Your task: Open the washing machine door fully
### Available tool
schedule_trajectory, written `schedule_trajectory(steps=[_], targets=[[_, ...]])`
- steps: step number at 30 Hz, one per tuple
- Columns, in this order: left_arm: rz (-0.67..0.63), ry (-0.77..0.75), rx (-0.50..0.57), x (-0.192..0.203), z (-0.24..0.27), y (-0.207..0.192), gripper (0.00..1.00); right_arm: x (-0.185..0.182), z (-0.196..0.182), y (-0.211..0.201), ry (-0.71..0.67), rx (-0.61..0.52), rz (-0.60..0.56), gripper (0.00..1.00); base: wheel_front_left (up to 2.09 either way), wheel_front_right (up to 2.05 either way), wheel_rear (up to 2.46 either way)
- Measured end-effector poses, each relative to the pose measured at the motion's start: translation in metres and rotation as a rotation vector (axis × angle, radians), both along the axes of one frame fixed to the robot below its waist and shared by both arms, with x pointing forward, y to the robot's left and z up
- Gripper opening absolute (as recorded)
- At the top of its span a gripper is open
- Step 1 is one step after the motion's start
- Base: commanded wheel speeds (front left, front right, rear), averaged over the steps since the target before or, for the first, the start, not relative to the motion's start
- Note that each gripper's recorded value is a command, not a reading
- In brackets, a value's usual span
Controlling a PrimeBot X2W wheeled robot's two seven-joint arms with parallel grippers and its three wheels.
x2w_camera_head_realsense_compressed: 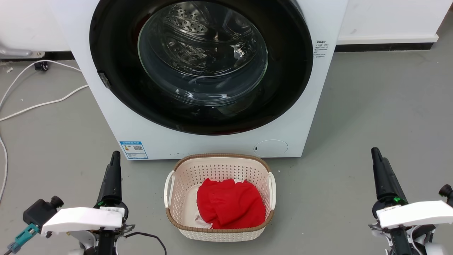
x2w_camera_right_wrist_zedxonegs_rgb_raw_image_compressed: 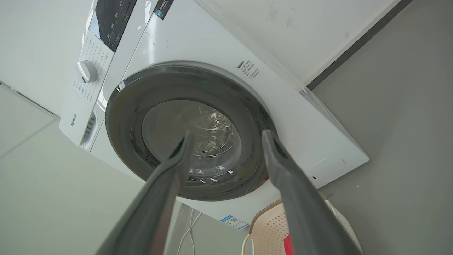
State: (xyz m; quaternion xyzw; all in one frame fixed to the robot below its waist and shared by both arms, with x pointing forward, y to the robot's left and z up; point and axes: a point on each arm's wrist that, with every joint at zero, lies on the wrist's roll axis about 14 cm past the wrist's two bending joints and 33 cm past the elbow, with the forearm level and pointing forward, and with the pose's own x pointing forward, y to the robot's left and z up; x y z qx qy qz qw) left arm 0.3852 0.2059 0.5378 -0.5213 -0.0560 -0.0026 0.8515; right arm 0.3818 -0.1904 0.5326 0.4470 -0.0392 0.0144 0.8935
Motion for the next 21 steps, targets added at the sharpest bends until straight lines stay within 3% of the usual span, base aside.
schedule_trajectory(steps=[21], targets=[[0.022,-0.046,0.428,-0.003,0.014,-0.007,1.0,-0.004,0.006,0.01,-0.032,-0.42,0.003,1.0,0.0,0.0,0.0]])
